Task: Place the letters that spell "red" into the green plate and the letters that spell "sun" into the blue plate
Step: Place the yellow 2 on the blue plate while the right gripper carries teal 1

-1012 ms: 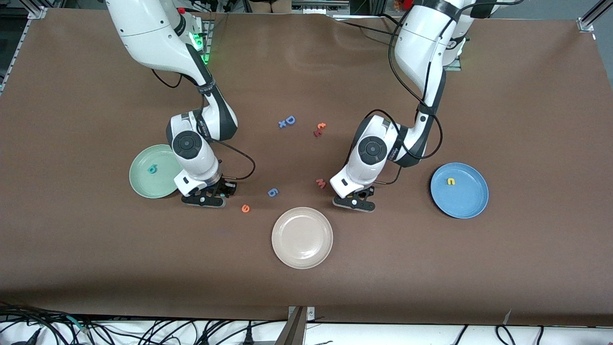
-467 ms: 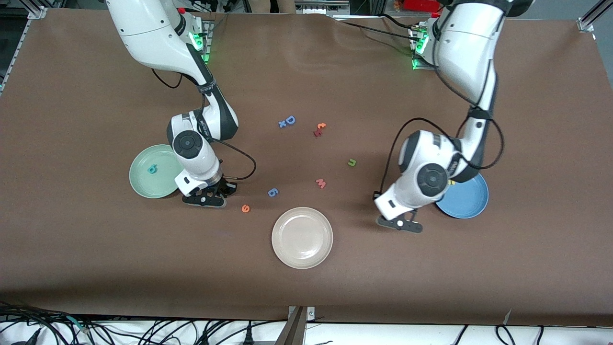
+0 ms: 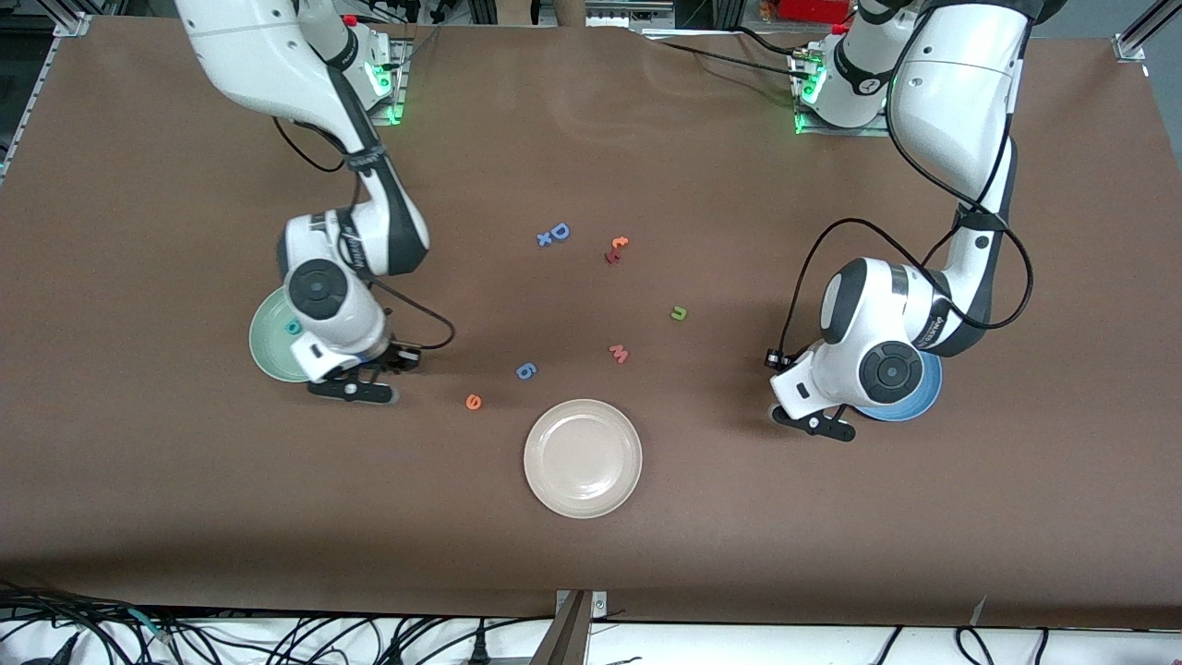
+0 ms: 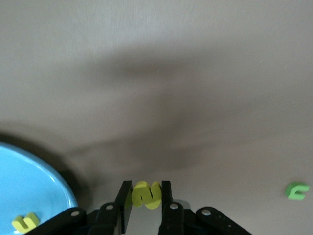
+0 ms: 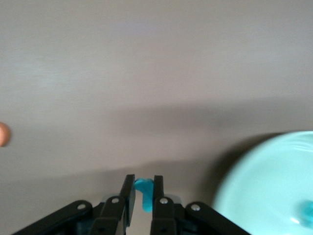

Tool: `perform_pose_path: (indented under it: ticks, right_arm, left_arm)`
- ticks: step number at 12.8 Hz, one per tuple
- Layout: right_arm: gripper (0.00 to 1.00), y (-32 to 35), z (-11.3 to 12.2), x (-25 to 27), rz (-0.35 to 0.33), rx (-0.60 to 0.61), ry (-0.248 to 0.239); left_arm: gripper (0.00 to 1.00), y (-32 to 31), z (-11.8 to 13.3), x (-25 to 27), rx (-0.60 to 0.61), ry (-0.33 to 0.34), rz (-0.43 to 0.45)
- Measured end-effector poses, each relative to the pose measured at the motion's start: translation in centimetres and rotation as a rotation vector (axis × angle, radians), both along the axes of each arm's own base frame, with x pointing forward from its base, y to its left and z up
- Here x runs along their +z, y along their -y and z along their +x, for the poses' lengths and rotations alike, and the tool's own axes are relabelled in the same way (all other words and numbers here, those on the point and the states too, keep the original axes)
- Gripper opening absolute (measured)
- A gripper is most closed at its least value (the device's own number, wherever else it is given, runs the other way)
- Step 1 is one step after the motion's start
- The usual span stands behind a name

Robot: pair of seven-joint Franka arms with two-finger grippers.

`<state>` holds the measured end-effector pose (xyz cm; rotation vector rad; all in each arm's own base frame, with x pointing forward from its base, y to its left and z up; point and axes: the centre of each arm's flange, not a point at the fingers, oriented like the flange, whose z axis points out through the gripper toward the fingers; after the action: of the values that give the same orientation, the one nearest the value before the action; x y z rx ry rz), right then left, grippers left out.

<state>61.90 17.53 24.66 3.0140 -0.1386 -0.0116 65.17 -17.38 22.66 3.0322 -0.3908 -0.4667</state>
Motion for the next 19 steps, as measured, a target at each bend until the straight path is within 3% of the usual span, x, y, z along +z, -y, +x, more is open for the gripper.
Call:
perform_pose_path:
  ticks: [3,7,9,12,16,17,19]
  right_arm:
    - [0.18,6.8,-0.3,3.3,-0.037,0.000,-0.110]
    - [0.18,10.9,-4.2,-0.4,-0.042,-0.020,-0.228]
    - [0.18,11.2,-5.9,-2.3,-0.044,-0.020,-0.253]
    - [0.24,12.3,-6.6,-3.7,-0.041,-0.007,-0.244]
    - [0.67,12.0,-5.7,-2.6,-0.014,0.000,-0.200]
    - [0.78,10.4,-4.9,-1.3,0.025,-0.011,-0.168]
    - [0.98,5.7,-3.1,1.6,0.102,-0.040,-0.097]
  left_arm:
    - [0.28,-4.2,-0.1,-1.0,-0.014,-0.045,-0.015]
    - [0.28,-9.8,0.6,-0.3,0.000,-0.061,-0.036]
    - [0.28,-10.7,0.7,0.5,0.009,-0.057,-0.040]
    - [0.28,-11.7,0.7,0.8,-0.010,-0.058,-0.044]
    - [0.28,-12.8,0.8,0.5,-0.016,-0.060,-0.040]
    - [0.33,-12.8,0.8,0.5,-0.017,-0.061,-0.040]
    - [0.53,-13.0,0.7,0.3,-0.015,-0.063,-0.038]
